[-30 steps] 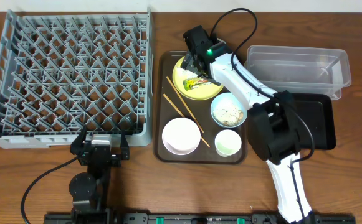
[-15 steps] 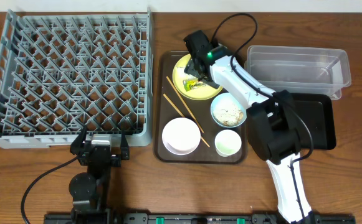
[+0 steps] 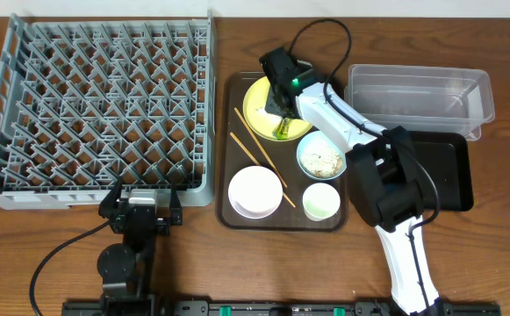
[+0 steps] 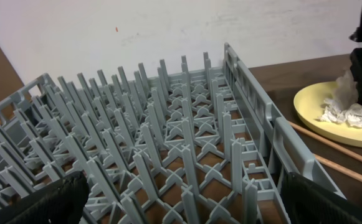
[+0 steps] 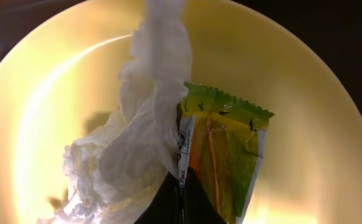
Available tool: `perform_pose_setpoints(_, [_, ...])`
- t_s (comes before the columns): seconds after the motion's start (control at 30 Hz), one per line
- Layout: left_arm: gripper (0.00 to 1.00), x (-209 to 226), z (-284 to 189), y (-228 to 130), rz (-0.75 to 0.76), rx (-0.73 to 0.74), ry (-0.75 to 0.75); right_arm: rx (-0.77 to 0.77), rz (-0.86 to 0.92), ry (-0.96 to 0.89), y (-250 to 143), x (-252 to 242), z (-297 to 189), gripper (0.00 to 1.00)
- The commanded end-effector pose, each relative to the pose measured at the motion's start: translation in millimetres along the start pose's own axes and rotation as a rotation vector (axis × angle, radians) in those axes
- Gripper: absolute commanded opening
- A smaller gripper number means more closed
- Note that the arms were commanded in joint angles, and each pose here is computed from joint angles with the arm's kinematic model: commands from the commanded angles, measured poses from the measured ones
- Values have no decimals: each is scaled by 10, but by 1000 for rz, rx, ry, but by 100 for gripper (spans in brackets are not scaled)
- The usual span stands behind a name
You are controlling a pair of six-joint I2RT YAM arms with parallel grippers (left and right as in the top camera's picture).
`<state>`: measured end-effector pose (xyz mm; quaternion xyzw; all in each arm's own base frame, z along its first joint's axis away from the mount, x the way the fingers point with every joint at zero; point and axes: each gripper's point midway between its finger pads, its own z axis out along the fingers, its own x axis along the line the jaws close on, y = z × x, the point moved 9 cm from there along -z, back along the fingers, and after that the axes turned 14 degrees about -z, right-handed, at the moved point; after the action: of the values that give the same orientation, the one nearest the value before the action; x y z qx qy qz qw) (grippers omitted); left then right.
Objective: Sort waste into correct bins and load items into the dishwasher
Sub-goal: 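Grasp the tissue and snack wrapper with the right gripper, then carry the trash to the clear bin and release it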
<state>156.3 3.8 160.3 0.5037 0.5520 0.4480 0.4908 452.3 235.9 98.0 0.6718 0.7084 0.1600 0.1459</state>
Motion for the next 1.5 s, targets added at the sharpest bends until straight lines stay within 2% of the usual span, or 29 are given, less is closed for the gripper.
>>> perform_pose_setpoints(0.0, [99, -8, 9, -110, 7, 49, -14, -111, -186, 20, 242, -11, -394, 1])
perform_pose_setpoints(0.1, [99, -8, 9, -110, 7, 49, -14, -193, -230, 37, 392, -31, -701, 1])
perform_pose_setpoints(0.13, [99, -8, 9, -110, 7, 49, -14, -240, -216, 46, 485, -94, -939, 1])
perform_pose_setpoints(0.33, [99, -8, 9, -110, 7, 49, -14, -316, -140, 56, 638, -428, -1550, 1])
perform_pose_setpoints(0.47, [99, -8, 9, -110, 7, 49, -14, -304, 15, 29, 662, -800, -1772, 1])
perform_pose_setpoints(0.5, [99, -8, 9, -110, 7, 49, -14, -286, 133, 8, 668, -1018, -1794, 1])
perform_pose_setpoints(0.7, [99, -8, 9, -110, 7, 49, -14, -149, 615, -93, 513, -1768, -1546, 1])
perform_pose_setpoints(0.8, [99, -8, 9, -110, 7, 49, -14, -85, 792, -155, 373, -2089, -1318, 2])
perform_pose_setpoints(0.93, [99, -8, 9, -110, 7, 49, -14, -47, 946, -207, 190, -2382, -1096, 2])
perform_pose_setpoints(1.07, [99, -8, 9, -110, 7, 49, -14, -33, 989, -226, 61, -2525, -942, 2])
perform_pose_setpoints(1.1, [99, -8, 9, -110, 7, 49, -14, -33, 994, -229, 42, -2544, -919, 6])
perform_pose_setpoints(1.17, [99, -8, 9, -110, 7, 49, -14, -35, 1001, -231, 28, -2564, -897, 37])
perform_pose_setpoints(1.2, [99, -8, 9, -110, 7, 49, -14, -42, 1001, -227, 39, -2565, -895, 60])
perform_pose_setpoints(1.23, [99, -8, 9, -110, 7, 49, -14, -49, 1001, -224, 50, -2564, -897, 69])
perform_pose_setpoints(1.37, [99, -8, 9, -110, 7, 49, -14, -81, 1002, -209, 102, -2567, -931, 73])
perform_pose_setpoints(1.47, [99, -8, 9, -110, 7, 49, -14, -125, 919, -187, 190, -2565, -1043, 77])
